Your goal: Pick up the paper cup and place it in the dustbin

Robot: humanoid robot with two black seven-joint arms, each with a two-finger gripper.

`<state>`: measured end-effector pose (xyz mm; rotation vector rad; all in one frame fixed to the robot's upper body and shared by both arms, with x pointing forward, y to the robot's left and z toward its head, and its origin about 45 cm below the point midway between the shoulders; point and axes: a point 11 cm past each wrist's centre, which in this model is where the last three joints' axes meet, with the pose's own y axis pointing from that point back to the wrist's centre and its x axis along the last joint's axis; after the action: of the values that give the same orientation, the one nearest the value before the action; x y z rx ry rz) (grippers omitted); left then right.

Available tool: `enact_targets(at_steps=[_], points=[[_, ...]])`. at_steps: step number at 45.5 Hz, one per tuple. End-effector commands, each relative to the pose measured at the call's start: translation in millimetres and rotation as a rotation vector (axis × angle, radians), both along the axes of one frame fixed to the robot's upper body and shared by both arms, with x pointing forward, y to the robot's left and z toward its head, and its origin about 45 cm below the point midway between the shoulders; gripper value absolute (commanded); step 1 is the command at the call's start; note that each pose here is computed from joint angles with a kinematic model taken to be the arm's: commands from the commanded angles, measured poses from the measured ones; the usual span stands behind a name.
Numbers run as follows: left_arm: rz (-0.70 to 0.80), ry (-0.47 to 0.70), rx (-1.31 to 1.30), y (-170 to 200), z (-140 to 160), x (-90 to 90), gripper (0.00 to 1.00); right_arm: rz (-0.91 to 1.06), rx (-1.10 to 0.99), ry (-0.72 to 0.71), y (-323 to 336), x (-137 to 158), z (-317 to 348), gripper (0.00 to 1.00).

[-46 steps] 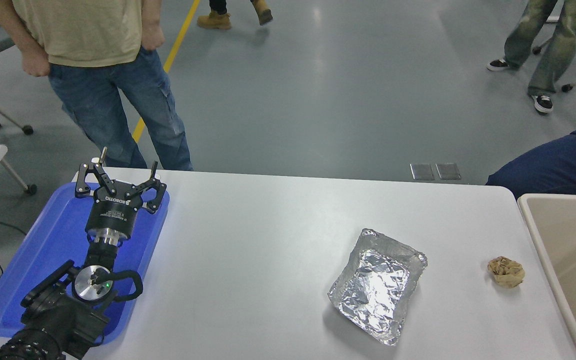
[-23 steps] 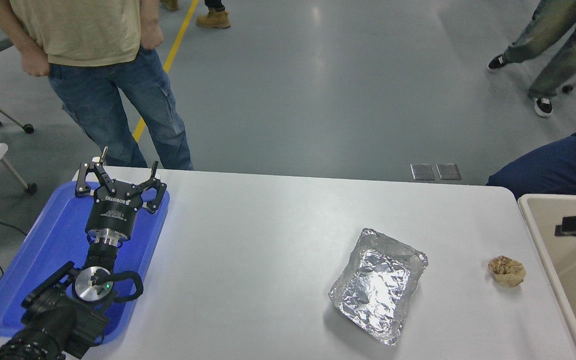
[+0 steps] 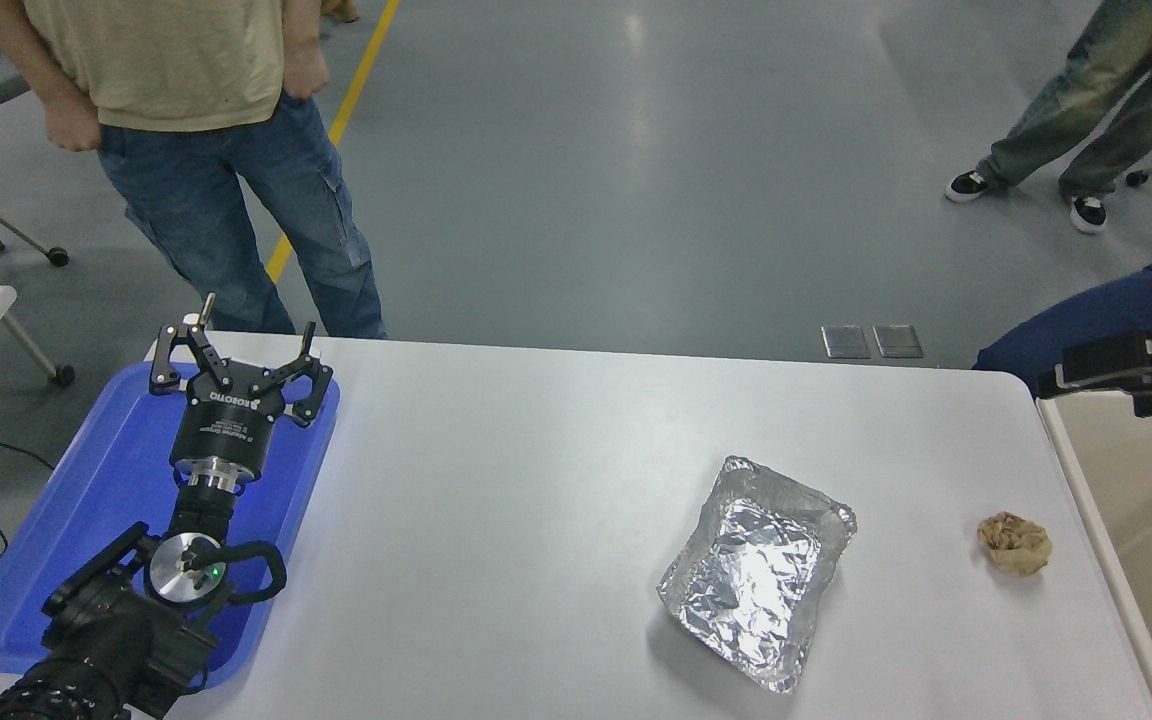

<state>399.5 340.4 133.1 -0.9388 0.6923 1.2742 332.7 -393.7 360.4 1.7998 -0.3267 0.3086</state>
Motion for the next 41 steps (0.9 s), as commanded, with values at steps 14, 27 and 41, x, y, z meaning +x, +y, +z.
enact_targets(at_steps=[14,27,41], points=[[0.002,0.001,0.000,0,0,-0.2,1.00,0.025,-0.111,0.104,20,-26,37,1.00],[0.005,-0.001,-0.002,1,0,-0.2,1.00,0.040,-0.145,0.156,58,-36,57,1.00],[0.005,-0.001,-0.002,1,0,-0.2,1.00,0.020,-0.137,0.200,116,-31,69,1.00]])
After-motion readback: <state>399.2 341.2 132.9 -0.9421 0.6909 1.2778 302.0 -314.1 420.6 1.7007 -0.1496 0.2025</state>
